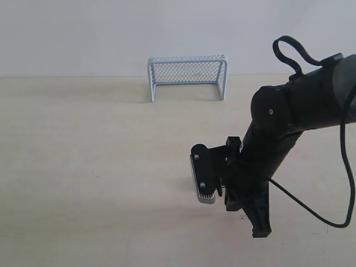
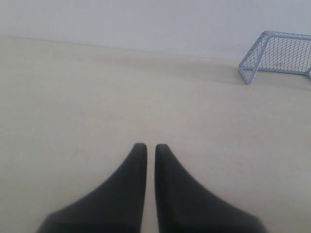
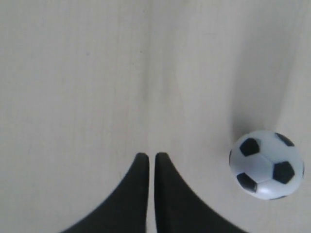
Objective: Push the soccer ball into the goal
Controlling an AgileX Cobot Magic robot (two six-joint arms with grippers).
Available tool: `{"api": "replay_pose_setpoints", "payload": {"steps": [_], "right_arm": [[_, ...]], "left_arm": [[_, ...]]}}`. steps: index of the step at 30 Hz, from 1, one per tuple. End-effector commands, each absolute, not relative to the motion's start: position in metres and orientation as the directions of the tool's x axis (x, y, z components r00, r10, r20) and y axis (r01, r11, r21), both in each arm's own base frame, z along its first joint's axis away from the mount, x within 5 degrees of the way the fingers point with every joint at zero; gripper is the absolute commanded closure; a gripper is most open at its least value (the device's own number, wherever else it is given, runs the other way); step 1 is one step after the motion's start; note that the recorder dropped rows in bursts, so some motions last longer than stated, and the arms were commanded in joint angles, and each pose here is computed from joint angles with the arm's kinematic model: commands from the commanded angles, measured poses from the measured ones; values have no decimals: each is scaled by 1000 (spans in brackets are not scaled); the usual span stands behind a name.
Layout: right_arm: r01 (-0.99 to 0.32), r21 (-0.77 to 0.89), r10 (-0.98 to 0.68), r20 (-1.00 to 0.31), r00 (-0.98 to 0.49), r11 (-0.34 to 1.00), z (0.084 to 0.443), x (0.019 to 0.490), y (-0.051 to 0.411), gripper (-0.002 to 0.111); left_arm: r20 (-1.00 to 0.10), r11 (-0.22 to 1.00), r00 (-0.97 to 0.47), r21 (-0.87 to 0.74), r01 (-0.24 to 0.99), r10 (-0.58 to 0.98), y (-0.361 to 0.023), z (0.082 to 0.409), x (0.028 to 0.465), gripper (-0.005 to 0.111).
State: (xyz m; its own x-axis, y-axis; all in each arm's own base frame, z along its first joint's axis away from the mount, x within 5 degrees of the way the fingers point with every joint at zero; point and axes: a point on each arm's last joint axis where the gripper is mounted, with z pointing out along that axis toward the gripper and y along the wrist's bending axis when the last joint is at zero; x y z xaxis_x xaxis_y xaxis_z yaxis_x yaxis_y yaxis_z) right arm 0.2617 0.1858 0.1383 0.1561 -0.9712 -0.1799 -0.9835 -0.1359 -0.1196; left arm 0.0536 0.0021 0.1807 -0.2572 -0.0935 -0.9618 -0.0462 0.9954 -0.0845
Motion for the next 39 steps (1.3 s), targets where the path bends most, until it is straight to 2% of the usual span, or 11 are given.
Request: {"api": "replay_pose_setpoints", "payload": {"steps": [1, 13, 31, 37, 39], "right_arm": [[-980, -129, -969, -180, 171, -149, 142, 261, 186, 108], [-986, -34, -974, -153, 168, -165, 140, 253, 182, 108], [-989, -63, -976, -165, 144, -135, 141, 256, 183, 108], [-983, -22, -972, -146, 183, -182, 140, 252, 181, 108], [-981, -70, -969, -153, 192, -183, 139, 256, 183, 108]], "left_arm": [[-964, 994, -245, -98, -48, -106, 2, 183, 54, 100], [-964, 994, -245, -98, -48, -106, 2, 183, 54, 100], [-964, 994, -245, -98, -48, -106, 2, 183, 54, 100], [-964, 994, -245, -98, -48, -106, 2, 183, 54, 100], [-964, 994, -245, -98, -48, -106, 2, 183, 54, 100]]}}
